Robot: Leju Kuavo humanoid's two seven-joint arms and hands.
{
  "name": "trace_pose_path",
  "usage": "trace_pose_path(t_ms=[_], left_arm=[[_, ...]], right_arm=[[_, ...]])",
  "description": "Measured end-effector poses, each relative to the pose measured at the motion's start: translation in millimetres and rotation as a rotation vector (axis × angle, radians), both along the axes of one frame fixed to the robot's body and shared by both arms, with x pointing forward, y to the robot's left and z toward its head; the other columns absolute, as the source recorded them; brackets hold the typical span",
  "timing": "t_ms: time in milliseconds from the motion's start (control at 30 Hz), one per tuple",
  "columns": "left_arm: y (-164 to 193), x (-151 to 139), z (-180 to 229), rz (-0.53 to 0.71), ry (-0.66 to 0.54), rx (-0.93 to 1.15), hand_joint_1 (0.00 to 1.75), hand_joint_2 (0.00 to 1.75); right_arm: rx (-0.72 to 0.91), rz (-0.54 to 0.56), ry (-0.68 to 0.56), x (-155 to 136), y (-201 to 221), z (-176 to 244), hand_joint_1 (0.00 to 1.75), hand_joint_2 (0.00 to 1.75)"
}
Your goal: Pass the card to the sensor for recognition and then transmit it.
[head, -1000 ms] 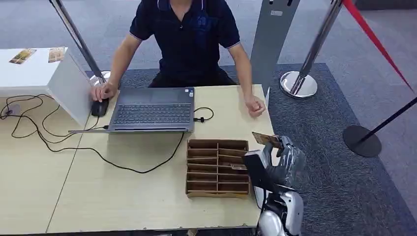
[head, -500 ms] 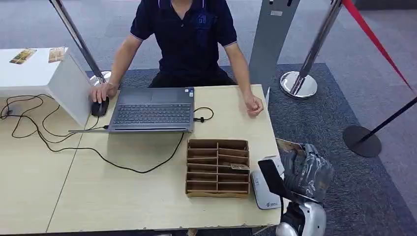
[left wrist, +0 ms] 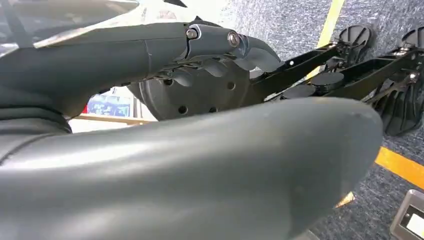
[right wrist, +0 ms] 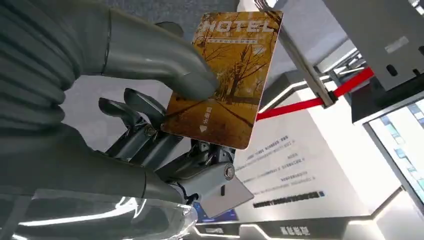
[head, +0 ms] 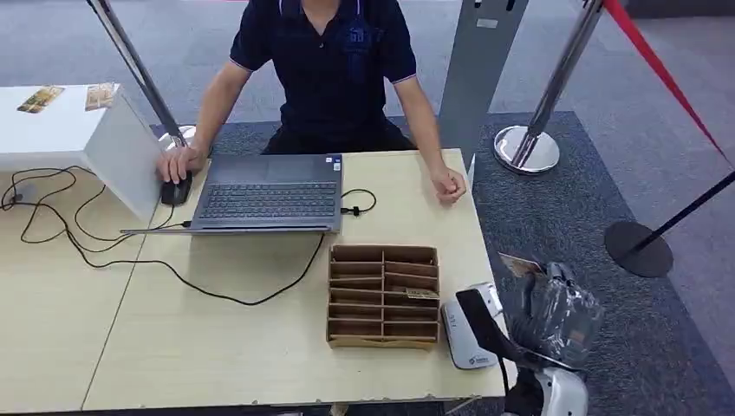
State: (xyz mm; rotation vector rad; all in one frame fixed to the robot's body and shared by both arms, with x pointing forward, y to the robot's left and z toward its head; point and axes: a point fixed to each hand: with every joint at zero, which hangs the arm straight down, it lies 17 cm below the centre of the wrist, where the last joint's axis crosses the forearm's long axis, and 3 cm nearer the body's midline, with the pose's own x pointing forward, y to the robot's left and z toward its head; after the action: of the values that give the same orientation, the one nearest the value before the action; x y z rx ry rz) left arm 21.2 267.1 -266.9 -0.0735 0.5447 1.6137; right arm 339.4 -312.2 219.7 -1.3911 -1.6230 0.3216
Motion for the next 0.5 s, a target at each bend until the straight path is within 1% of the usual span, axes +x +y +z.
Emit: trace_pose_path(t_ms=[500], left_arm=[[2,2,-1,-0.002,-0.004,0.01,0.0,0.0]], right_arm=[[-0.025,0.116,0.014,3,32,-1,1.75,1.75]])
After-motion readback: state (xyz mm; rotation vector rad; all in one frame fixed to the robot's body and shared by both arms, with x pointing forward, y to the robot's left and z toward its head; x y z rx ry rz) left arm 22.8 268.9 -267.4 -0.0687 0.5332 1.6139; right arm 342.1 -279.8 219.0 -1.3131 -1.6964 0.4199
